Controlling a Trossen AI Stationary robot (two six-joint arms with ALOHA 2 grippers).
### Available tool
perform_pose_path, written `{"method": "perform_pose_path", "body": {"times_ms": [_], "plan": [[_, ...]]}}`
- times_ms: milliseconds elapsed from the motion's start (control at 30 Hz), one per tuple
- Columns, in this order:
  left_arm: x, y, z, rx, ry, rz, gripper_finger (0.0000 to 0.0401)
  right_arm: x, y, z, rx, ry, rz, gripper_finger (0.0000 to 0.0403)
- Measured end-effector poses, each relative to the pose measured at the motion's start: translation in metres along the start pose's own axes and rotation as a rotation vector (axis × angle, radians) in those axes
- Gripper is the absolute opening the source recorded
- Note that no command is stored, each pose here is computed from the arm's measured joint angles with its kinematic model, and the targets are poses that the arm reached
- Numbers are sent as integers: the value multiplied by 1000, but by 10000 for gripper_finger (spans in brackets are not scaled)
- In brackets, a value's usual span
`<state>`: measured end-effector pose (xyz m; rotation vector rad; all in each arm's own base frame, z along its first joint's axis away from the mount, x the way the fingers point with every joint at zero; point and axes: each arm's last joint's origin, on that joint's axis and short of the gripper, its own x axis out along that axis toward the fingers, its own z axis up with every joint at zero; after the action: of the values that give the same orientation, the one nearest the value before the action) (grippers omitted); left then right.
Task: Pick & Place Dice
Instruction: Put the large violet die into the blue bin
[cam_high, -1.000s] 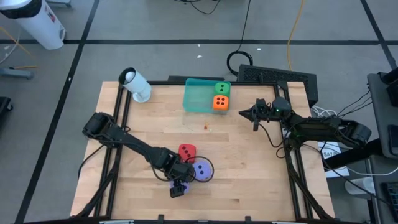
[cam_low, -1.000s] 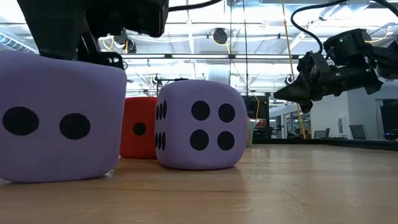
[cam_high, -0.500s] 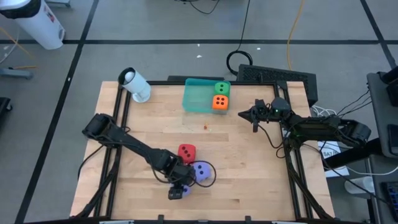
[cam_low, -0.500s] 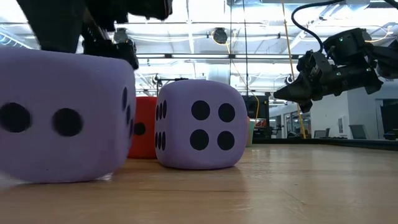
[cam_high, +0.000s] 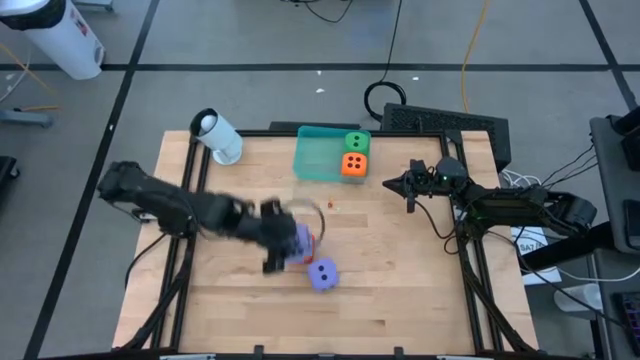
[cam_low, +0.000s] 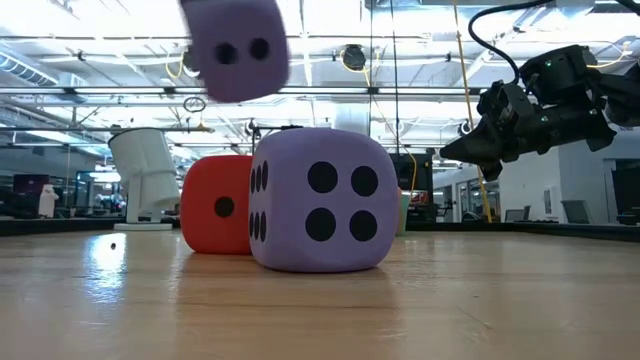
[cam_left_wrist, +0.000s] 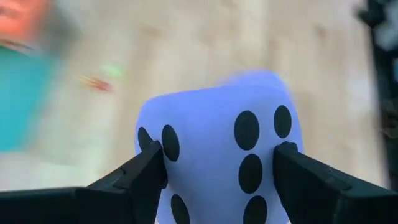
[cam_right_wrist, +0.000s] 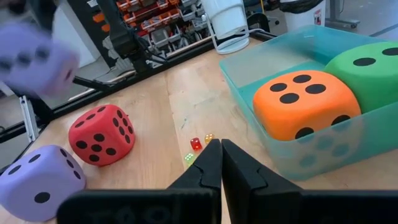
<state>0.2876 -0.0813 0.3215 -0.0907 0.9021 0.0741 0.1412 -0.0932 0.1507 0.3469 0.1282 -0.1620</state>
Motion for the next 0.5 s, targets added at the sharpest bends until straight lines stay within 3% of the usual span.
{"method": "perform_pose_path", "body": {"times_ms": [167,367,500], "plan": [[-27,71,24,-2,-186,142,257,0,0,0,1,0,0,0],[-38,156,42,6,-339,234,257,0,0,0,2,3,-1,0],[-32,207,43,-13,-370,267,257,0,0,-1,3,8,-2,0]]}}
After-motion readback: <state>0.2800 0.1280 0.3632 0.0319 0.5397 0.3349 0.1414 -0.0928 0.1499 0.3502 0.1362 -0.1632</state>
